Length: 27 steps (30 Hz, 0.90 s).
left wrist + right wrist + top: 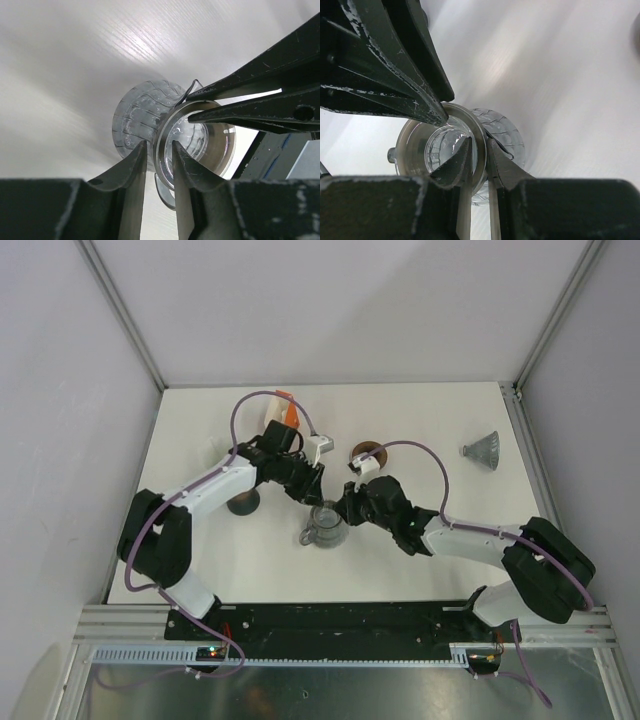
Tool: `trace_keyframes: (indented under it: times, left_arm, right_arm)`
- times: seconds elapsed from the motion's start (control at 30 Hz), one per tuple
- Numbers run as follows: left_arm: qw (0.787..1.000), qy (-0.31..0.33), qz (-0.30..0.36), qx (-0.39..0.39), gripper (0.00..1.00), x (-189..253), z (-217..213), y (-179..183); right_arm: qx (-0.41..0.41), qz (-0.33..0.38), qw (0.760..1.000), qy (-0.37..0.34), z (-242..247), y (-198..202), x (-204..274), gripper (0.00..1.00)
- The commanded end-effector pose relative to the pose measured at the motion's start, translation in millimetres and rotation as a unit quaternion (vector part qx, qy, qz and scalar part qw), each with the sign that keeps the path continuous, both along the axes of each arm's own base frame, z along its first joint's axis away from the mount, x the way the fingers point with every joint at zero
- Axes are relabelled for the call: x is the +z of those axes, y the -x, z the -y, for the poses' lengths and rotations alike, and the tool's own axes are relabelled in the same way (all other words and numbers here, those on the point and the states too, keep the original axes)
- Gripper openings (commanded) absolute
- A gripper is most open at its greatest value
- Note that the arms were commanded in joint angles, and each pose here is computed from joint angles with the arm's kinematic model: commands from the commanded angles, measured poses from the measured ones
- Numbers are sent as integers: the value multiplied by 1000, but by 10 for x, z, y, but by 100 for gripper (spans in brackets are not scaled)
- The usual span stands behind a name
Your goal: Place the coffee filter in the dripper
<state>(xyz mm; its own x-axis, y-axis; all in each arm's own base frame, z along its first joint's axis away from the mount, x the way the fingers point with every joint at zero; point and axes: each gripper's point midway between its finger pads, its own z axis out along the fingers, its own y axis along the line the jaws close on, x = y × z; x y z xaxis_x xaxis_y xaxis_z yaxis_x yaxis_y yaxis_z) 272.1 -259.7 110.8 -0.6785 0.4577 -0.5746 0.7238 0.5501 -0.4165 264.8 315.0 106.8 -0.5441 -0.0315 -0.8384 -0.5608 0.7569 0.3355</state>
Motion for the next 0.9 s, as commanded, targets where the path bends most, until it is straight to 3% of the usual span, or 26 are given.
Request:
trace_keyframes:
  times: [0.0, 0.17, 0.63, 0.87]
  left_arm:
    - [1000, 7, 5, -21, 27, -13, 51, 51]
    - [1000, -20, -10, -16, 18, -219, -31, 90]
    - [997, -73, -33, -18, 13, -610, -203, 198]
    - [999, -43, 2, -20, 14, -309, -88, 79]
  right_arm:
    - [26, -92, 986, 139, 391, 401, -775, 0]
    - [24, -113, 982, 153, 437, 443, -910, 0]
    - [6, -165, 966, 199, 637, 546, -1291, 0]
    - [0, -131, 974, 183, 574, 416, -1045, 0]
